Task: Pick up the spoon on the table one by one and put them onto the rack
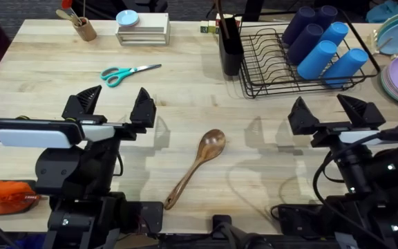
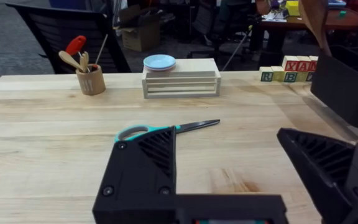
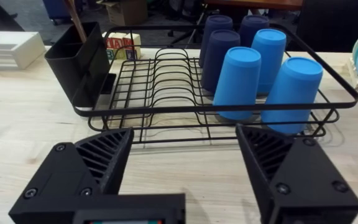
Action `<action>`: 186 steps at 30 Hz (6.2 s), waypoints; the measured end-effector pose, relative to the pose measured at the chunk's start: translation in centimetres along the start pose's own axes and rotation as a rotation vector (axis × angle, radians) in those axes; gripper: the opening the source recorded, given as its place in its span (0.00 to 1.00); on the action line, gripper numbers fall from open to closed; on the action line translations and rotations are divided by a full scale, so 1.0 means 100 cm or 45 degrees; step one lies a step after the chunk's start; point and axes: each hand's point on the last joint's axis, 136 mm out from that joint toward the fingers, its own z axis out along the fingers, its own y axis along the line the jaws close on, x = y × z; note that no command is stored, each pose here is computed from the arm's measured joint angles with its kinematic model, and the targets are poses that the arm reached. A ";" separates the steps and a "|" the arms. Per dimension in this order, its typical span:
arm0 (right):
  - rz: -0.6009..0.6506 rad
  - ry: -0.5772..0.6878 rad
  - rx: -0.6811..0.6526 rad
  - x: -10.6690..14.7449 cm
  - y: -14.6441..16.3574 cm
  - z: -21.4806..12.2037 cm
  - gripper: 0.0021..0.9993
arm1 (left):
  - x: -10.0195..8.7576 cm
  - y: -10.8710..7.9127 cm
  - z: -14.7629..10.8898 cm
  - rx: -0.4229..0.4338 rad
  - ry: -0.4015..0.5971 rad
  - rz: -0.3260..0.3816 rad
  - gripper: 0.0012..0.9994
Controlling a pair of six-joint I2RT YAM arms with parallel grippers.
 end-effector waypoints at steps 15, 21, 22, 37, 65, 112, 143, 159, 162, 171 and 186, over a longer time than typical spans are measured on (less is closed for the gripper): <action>0.000 0.009 0.007 0.002 -0.001 0.000 1.00 | 0.012 -0.001 0.000 0.008 0.062 0.001 0.99; 0.006 0.228 -0.007 0.017 0.001 -0.015 1.00 | 0.006 -0.009 -0.020 0.069 0.256 -0.006 0.99; 0.009 0.313 -0.007 0.015 0.002 -0.028 1.00 | -0.023 -0.012 -0.033 0.086 0.291 -0.009 0.99; 0.015 0.512 -0.011 -0.109 0.003 -0.063 1.00 | -0.127 -0.025 -0.053 0.178 0.570 -0.041 0.99; 0.023 0.781 -0.011 -0.154 0.003 -0.049 1.00 | -0.132 -0.091 -0.112 0.793 0.961 0.010 0.99; 0.017 0.781 -0.012 -0.154 0.003 -0.049 1.00 | -0.074 -0.117 -0.102 1.161 1.369 0.436 1.00; -0.008 0.781 -0.020 -0.154 0.003 -0.049 1.00 | 0.057 -0.177 -0.104 1.102 1.648 0.485 1.00; -0.014 0.804 -0.022 -0.151 0.003 -0.046 1.00 | 0.121 -0.170 -0.105 1.007 1.899 0.536 1.00; -0.014 0.816 -0.022 -0.149 0.003 -0.043 1.00 | 0.127 -0.172 -0.102 0.981 1.916 0.514 1.00; -0.014 0.820 -0.023 -0.149 0.003 -0.043 1.00 | 0.133 -0.175 -0.103 0.904 1.914 0.566 1.00; -0.014 0.820 -0.023 -0.149 0.003 -0.043 1.00 | 0.137 -0.171 -0.107 0.767 1.905 0.667 1.00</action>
